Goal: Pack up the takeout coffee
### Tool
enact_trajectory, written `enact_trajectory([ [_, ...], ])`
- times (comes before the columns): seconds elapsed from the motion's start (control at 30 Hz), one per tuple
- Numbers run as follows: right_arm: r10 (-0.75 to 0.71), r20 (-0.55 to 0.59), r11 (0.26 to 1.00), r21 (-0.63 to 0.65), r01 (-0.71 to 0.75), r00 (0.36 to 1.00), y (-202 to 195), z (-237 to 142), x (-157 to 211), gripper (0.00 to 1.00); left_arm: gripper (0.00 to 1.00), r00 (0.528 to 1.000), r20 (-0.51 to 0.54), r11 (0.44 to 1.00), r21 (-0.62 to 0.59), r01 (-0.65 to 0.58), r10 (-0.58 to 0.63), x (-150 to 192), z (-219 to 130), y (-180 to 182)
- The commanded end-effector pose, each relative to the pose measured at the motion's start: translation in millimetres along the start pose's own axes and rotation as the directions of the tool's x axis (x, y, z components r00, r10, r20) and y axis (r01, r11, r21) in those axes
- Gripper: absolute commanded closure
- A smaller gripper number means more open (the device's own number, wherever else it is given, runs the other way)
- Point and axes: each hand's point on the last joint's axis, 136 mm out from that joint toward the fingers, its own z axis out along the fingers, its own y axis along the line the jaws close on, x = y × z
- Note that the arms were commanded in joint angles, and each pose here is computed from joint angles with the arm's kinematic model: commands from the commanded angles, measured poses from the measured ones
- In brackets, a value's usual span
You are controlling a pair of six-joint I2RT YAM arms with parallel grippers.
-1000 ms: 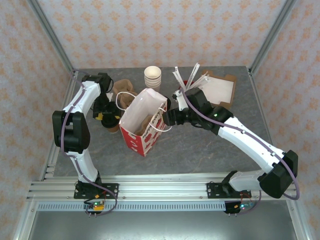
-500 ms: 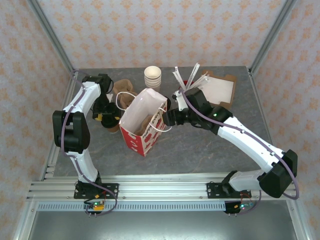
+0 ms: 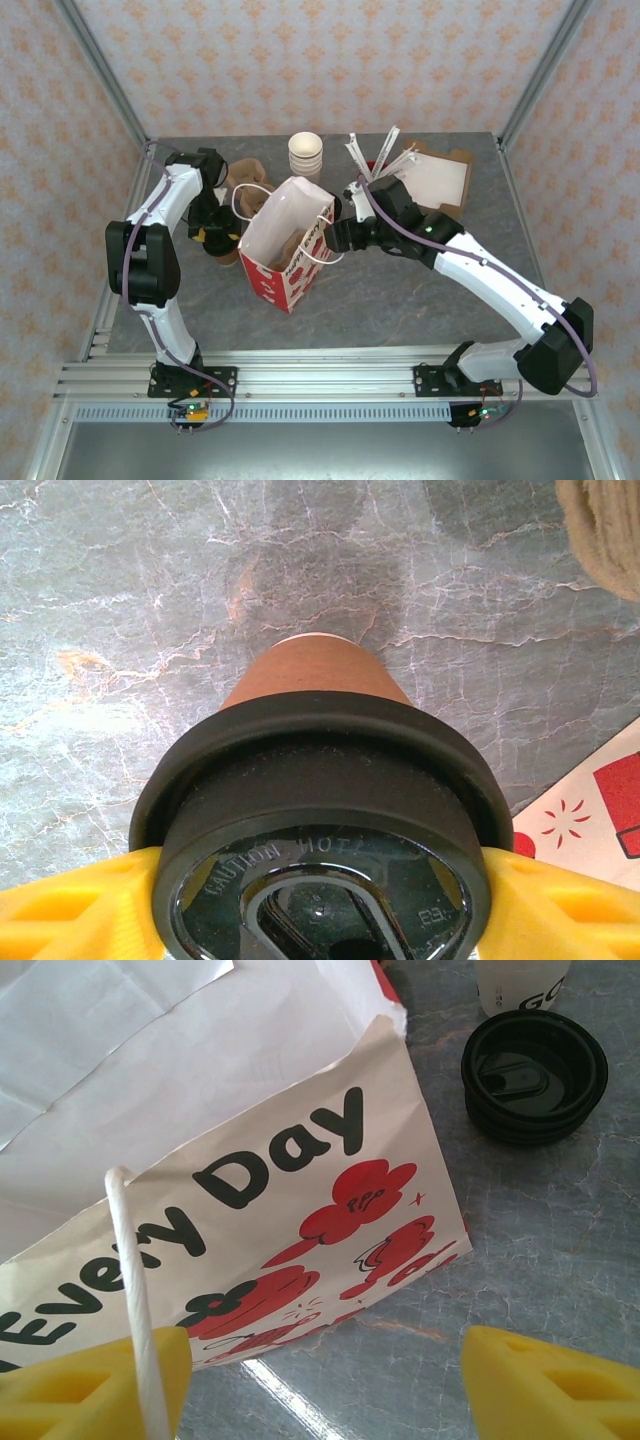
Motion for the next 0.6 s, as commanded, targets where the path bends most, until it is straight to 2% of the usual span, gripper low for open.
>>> enact_trajectory([
  [0.0,-0.017,0.017,1.000,-0.002,0.017,1.000,1.9,-5.2,-8.9,0.28,0.32,1.000,-0.018,1.000,-0.018,-0.001,0.001,0.1,11.8,-0.9],
  [0.13,-0.017,0.018,1.000,-0.003,0.017,1.000,2.4,-6.1,-9.1,0.28,0.40,1.000,0.009,0.999,-0.034,0.005,-0.005,0.8,-0.7,2.2],
  [0.3,-0.018,0.034,1.000,0.010,0.017,0.999,1.2,-12.7,-10.9,0.28,0.42,0.998,0.065,0.998,-0.066,0.009,-0.005,13.1,-36.3,10.0],
  [0.4,-0.021,0.052,1.000,0.019,0.020,0.998,1.0,-19.5,-13.5,0.28,0.44,0.991,0.133,0.996,-0.090,0.023,-0.011,26.4,-72.8,17.2],
  [0.57,-0.023,0.071,0.999,0.026,0.021,0.997,1.6,-25.5,-18.7,0.28,0.46,0.940,0.338,0.995,-0.073,0.069,-0.041,46.9,-149.8,23.5],
])
